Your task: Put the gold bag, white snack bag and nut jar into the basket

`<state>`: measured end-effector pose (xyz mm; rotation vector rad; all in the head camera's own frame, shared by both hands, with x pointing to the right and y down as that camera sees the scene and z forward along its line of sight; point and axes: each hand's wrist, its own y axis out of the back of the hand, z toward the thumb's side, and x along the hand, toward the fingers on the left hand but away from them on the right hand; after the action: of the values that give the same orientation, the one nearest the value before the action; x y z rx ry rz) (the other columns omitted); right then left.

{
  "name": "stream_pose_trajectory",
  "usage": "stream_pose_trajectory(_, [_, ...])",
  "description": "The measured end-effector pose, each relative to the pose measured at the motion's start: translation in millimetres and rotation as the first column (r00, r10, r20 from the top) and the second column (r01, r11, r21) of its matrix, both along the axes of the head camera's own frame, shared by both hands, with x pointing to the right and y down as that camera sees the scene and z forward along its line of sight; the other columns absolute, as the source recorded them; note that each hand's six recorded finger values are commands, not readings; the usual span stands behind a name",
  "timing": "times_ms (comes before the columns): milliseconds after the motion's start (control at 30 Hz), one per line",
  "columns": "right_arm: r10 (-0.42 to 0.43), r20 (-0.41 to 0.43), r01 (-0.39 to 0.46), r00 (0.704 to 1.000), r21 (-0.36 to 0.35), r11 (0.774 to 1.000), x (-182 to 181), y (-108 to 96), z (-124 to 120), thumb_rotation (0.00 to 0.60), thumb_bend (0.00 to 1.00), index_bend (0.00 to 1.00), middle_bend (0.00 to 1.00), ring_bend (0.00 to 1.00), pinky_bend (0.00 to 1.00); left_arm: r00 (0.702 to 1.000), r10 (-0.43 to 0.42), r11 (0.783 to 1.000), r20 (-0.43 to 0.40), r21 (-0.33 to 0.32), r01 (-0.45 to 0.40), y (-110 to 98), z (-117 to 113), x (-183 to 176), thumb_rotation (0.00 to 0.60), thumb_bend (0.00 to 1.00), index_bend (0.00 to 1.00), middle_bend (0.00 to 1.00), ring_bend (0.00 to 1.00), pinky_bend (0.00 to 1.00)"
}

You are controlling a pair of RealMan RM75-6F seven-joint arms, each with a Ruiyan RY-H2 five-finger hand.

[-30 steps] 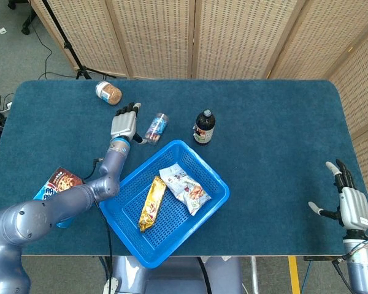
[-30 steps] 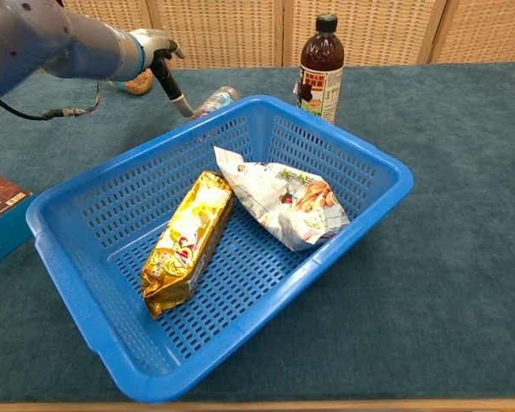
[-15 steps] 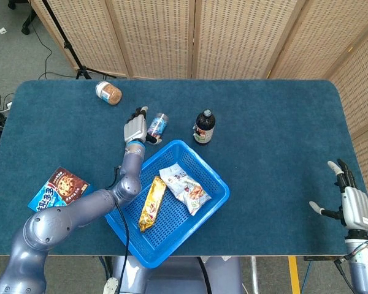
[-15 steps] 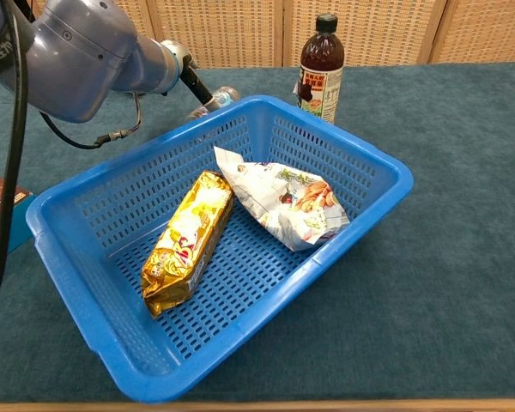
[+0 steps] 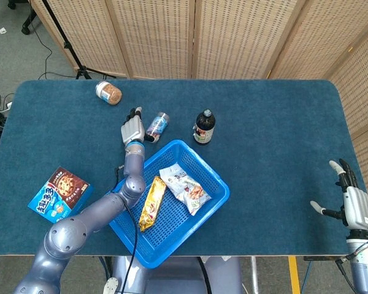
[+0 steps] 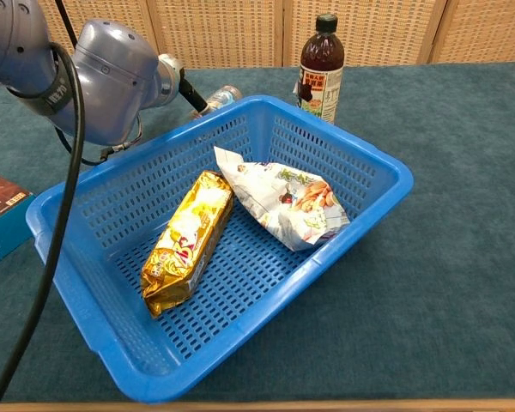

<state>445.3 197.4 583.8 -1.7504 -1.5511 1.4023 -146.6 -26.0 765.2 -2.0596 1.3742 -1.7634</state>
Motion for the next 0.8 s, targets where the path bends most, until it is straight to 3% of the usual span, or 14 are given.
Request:
stream_pose_trajectory(267, [0.019, 0.0, -0.019, 1.0, -0.011, 1.0, 6, 0, 3, 0.6, 0.16, 0.09, 0.0, 0.0, 0.28, 0.999, 0.039, 0.999, 0.005, 0.003, -0.039, 5, 11, 12, 0.6, 0.16, 0.1, 0.0, 0.09, 0.17])
stream_pose_trajectory(800, [0.025, 0.002, -0.025, 1.0, -0.022, 0.999, 8, 0, 6, 0.6, 0.16, 0.09, 0.0, 0.0, 0.28, 0.995, 0.101, 0.992, 0.024, 0.076, -0.102, -5, 2, 29, 0.6, 0.25, 0.27, 0.08, 0.15, 0.24])
